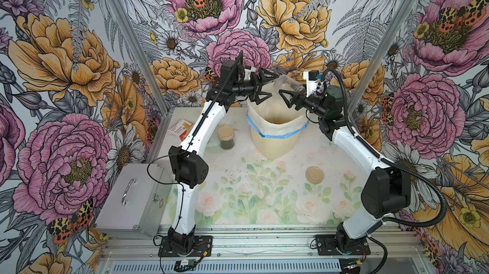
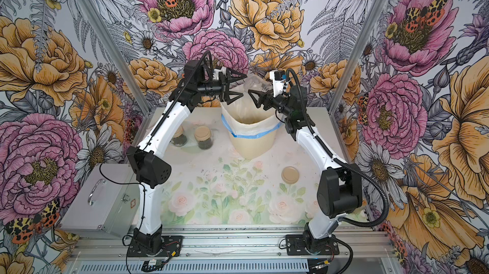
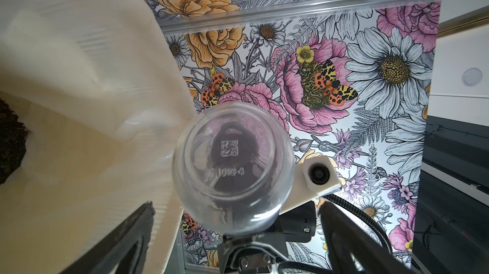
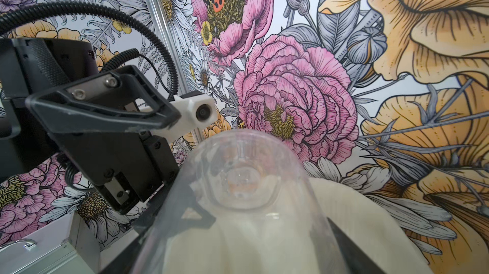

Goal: Empty moldy tea leaves from jars
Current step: Place the jar at the center of the board.

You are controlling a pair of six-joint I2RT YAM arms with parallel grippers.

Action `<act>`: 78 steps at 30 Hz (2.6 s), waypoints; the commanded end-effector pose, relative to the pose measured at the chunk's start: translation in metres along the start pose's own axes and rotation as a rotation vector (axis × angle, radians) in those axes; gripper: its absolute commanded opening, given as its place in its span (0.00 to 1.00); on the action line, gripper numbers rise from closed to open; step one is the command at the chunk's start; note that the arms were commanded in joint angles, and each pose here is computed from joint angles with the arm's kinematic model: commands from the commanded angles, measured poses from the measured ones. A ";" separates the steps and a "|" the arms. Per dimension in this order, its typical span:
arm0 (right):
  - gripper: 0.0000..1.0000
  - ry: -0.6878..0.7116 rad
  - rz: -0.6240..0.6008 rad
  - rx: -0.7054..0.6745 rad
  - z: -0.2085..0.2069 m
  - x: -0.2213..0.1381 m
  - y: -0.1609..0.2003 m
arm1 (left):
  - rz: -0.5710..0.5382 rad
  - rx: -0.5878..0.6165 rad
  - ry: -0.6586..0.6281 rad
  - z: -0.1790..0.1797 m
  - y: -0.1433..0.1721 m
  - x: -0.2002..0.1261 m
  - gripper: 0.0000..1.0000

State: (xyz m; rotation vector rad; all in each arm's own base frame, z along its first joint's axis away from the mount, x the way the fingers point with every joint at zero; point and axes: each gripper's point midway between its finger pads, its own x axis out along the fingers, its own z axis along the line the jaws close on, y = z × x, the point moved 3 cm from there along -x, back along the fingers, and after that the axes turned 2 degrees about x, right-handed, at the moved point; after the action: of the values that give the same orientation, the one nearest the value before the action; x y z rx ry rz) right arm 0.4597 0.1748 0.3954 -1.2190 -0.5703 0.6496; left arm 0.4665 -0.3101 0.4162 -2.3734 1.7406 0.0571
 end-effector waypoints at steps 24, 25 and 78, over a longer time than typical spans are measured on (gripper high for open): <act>0.55 0.550 0.051 0.032 -0.078 -0.190 -0.029 | -0.330 0.283 -0.261 0.052 0.015 -0.162 0.99; 0.55 0.568 0.065 0.040 -0.081 -0.195 -0.022 | -0.333 0.287 -0.270 0.056 0.016 -0.166 0.99; 0.68 0.884 1.303 0.543 -0.198 -0.219 0.247 | -0.190 0.586 -0.468 0.131 0.107 -0.164 0.99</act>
State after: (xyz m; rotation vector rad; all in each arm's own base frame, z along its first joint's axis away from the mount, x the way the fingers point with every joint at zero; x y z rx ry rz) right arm 0.4060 -0.0632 0.0904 -1.0615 1.2004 1.0934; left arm 0.3233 -0.1621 0.2933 -1.8887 1.1454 0.0732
